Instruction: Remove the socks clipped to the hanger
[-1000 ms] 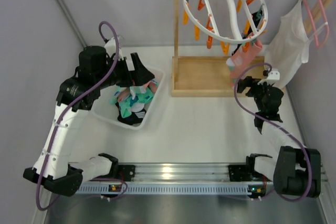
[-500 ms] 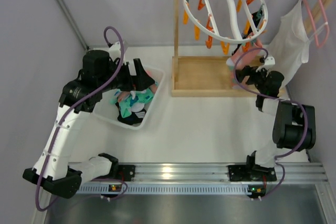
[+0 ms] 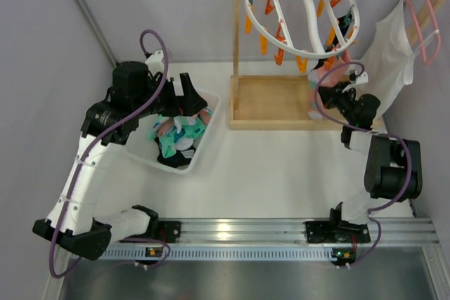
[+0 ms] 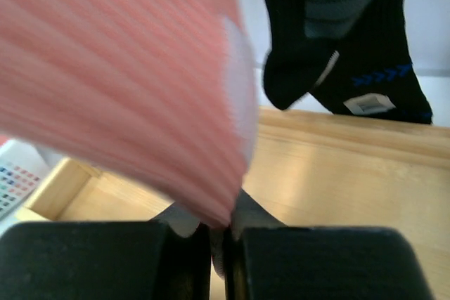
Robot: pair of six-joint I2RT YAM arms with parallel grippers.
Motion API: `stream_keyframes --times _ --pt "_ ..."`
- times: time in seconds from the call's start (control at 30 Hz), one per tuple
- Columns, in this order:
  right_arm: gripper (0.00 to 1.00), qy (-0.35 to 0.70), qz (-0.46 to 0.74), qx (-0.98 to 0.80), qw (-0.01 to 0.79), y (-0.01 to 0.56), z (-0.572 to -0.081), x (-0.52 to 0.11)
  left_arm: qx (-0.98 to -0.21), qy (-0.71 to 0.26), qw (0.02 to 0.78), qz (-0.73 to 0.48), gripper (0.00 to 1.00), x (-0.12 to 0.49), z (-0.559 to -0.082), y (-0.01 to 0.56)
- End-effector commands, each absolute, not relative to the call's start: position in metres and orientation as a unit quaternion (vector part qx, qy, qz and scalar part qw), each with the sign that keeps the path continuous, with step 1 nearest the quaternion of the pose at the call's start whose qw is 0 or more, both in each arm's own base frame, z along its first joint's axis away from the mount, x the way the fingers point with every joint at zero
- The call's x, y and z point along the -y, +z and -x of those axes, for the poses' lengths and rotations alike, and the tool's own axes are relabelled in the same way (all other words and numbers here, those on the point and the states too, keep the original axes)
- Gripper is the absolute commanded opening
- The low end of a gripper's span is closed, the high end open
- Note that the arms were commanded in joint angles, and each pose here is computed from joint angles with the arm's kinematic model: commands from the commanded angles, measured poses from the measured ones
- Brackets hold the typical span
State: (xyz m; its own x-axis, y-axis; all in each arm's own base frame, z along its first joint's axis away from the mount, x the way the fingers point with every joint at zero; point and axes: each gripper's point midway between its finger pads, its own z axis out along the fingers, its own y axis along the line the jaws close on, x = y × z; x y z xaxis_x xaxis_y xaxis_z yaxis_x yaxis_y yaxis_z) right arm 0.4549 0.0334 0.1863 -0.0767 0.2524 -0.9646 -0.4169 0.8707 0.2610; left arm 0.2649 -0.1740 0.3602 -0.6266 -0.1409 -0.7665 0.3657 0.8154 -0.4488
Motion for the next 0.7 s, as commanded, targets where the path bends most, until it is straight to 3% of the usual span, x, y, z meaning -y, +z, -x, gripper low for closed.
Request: stream_keyframes --times 0.0,0.23,0.67 --pt "0.00 0.269 0.096 -0.628 0.724 0.253 -0.436 -0.055 -0.831 -0.307 0.459 -0.064 0.99 0.175 -0.268 0.388" --pt "0.00 0.255 0.048 -0.640 0.724 0.274 -0.400 -0.062 -0.811 -0.333 0.478 -0.045 0.99 0.177 -0.264 0.420" --pt "0.00 0.227 -0.008 -0.718 0.658 0.244 -0.308 -0.102 -0.782 -0.365 0.503 -0.055 0.99 0.225 -0.249 0.470"
